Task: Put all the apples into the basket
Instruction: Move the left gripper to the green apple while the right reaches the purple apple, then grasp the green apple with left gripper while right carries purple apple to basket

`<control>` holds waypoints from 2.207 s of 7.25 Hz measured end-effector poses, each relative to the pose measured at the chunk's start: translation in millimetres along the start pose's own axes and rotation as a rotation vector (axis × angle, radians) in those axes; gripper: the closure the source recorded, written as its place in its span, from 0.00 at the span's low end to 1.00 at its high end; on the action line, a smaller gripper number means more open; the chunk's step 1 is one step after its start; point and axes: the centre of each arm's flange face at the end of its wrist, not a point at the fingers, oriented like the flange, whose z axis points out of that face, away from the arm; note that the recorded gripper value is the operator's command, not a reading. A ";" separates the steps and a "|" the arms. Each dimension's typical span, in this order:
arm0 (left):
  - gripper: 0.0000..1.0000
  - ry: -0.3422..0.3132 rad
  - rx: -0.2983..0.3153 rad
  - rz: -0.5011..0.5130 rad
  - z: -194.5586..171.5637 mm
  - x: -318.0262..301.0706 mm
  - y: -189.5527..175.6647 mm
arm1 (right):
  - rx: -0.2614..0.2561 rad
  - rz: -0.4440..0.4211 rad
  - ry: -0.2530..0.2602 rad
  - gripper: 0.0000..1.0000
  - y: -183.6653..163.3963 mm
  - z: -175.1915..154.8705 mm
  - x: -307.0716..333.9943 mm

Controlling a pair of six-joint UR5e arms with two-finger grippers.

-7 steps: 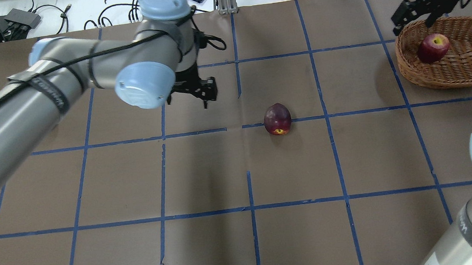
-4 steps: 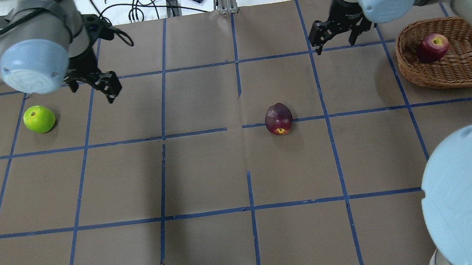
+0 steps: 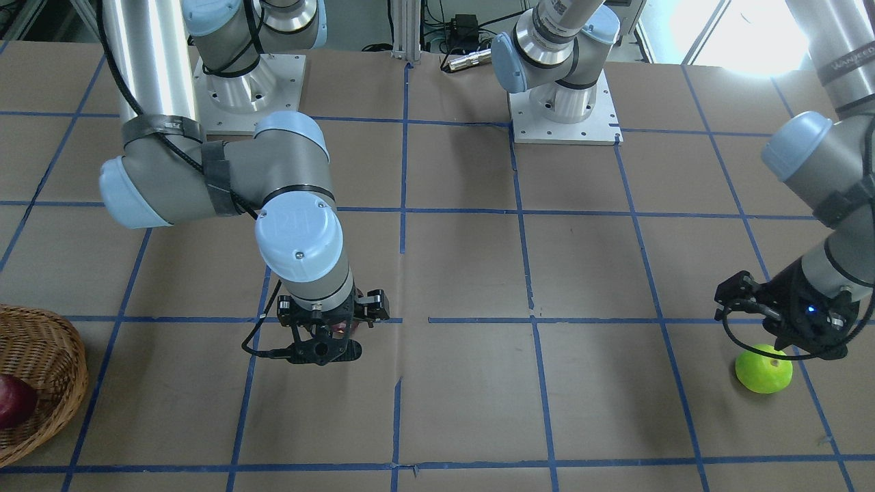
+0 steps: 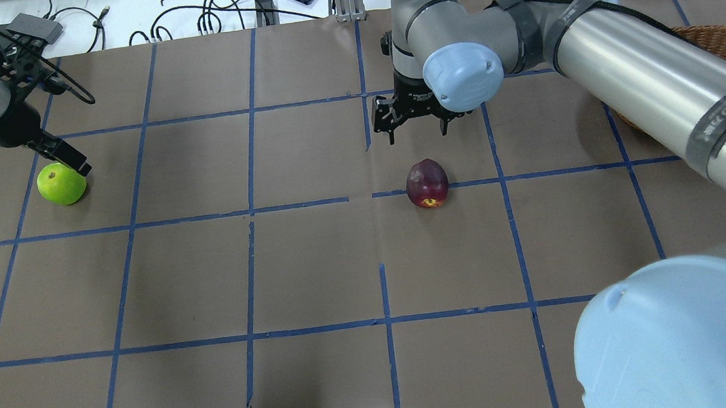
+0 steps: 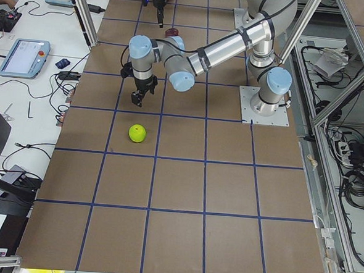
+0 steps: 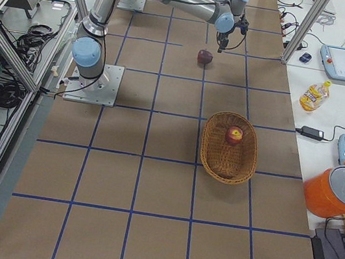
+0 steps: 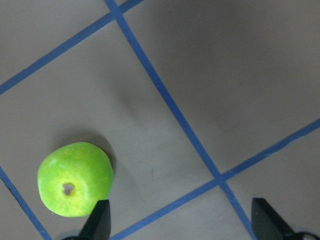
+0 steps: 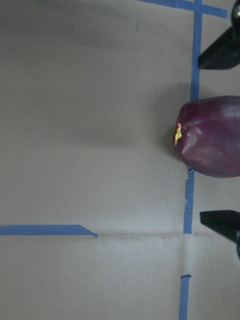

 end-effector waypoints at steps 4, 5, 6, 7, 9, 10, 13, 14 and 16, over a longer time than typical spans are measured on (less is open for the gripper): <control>0.00 -0.011 0.027 0.104 64.3 -69.1 28.6 | 0.059 -0.019 0.018 0.28 39.7 76.0 -1.4; 0.12 0.005 0.020 0.096 81.1 -75.4 33.8 | 0.062 -0.025 0.009 0.50 43.6 80.1 -1.1; 0.61 0.015 0.019 0.087 93.3 -79.5 35.7 | 0.062 -0.038 0.007 0.57 45.0 80.1 0.0; 0.86 0.024 0.020 0.075 101.8 -81.6 35.9 | 0.066 -0.049 0.007 0.59 44.1 77.4 2.4; 0.88 0.018 0.023 0.012 84.4 -82.2 19.2 | 0.079 -0.066 0.010 0.58 24.6 41.1 25.4; 0.88 0.042 0.019 -0.047 57.7 -66.7 -5.9 | 0.083 -0.041 0.014 0.58 3.4 11.6 61.0; 0.88 0.112 -0.017 -0.204 13.1 97.0 -118.0 | 0.143 0.008 0.014 0.72 -42.5 -51.8 248.9; 0.88 0.120 -0.026 -0.297 4.9 168.9 -146.7 | 0.167 -0.020 0.030 0.73 -54.8 -58.7 309.7; 0.87 0.114 -0.042 -0.490 -6.2 313.6 -181.0 | 0.174 -0.063 0.056 0.72 -74.8 -42.2 438.9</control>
